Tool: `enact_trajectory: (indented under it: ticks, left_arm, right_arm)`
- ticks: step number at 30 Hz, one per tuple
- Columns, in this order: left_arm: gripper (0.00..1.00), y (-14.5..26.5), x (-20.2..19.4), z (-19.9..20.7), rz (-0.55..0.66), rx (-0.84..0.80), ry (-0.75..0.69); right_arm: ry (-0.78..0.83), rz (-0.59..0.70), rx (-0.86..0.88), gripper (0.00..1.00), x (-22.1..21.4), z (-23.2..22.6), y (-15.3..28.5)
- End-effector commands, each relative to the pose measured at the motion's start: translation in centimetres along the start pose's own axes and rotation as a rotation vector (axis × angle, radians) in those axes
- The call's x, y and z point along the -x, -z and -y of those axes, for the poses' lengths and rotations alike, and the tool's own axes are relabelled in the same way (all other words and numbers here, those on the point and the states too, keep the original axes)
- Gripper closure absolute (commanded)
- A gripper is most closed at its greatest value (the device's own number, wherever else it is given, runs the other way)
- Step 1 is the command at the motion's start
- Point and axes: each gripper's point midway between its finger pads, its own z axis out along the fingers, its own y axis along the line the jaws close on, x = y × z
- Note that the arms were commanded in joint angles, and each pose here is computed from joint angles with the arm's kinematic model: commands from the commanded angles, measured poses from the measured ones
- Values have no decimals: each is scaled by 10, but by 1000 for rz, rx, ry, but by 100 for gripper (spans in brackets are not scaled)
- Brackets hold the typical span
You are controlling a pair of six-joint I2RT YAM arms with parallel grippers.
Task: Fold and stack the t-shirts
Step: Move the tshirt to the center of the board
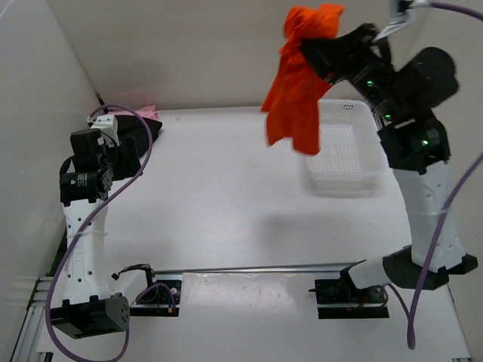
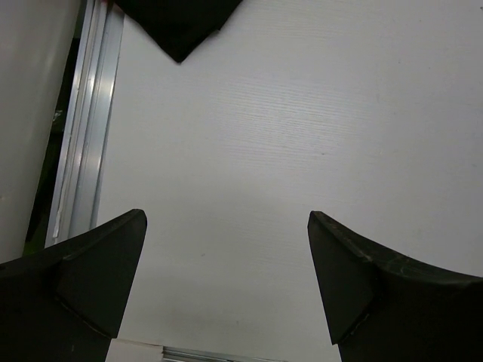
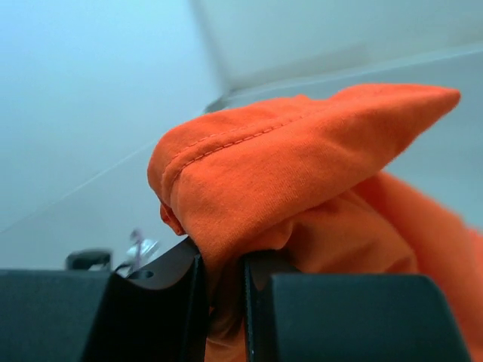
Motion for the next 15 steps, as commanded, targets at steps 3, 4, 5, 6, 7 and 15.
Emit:
enact_trajectory:
  ticks: [3, 4, 5, 6, 7, 15]
  left_arm:
    - [0, 9, 7, 4, 33, -30, 5]
    - [0, 9, 7, 4, 33, -30, 5]
    - [0, 9, 7, 7, 33, -44, 5]
    - [0, 9, 5, 9, 24, -53, 5]
    - [0, 8, 1, 13, 13, -76, 5]
    - [0, -29, -64, 21, -247, -55, -55]
  right_arm:
    - [-226, -402, 12, 73, -157, 15, -30]
    - [-217, -461, -13, 65, -183, 23, -28]
    - [-221, -523, -38, 54, -210, 26, -25]
    - [-224, -593, -106, 47, -240, 42, -19]
    - [-210, -687, -230, 36, -275, 69, -8]
    - [-152, -1092, -462, 24, -391, 128, 57]
